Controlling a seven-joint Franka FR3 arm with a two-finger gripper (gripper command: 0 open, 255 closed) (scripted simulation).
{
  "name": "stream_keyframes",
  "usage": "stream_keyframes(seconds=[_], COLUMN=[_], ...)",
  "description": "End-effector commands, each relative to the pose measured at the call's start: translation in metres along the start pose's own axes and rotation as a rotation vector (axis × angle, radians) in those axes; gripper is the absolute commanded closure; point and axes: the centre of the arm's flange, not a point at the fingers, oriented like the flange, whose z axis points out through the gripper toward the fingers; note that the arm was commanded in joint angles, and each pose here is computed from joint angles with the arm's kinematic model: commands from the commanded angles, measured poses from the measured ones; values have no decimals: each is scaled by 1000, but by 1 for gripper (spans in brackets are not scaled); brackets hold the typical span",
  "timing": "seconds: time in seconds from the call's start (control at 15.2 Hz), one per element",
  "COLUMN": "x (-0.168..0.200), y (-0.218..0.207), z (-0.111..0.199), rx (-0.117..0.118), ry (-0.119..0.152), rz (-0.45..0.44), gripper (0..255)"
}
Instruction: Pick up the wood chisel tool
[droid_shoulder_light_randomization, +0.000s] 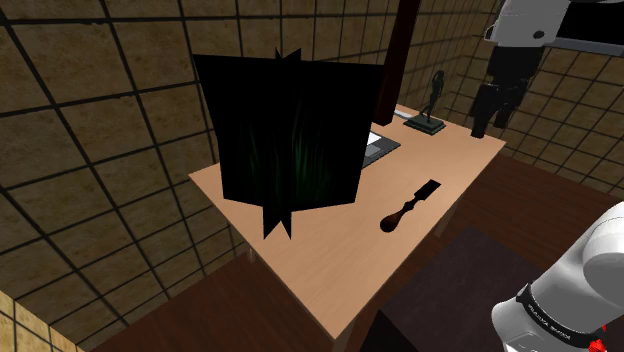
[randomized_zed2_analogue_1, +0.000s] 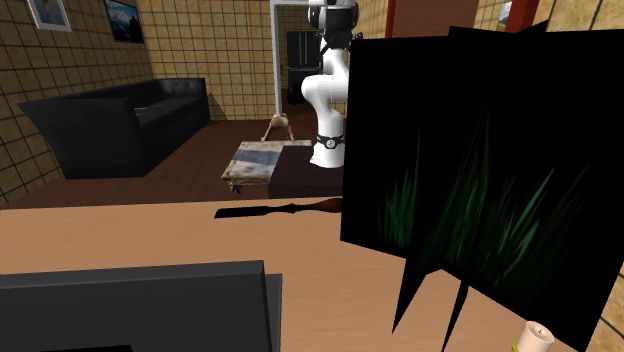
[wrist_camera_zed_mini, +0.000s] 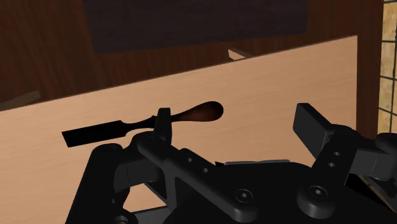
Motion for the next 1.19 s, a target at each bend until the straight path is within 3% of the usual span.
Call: stream_keyframes(seconds=[0.0, 1.12], x=[0, 111], y=[0, 51], z=[0, 185], rx=[0, 48], ry=[0, 42], rz=[0, 486], gripper=[0, 0])
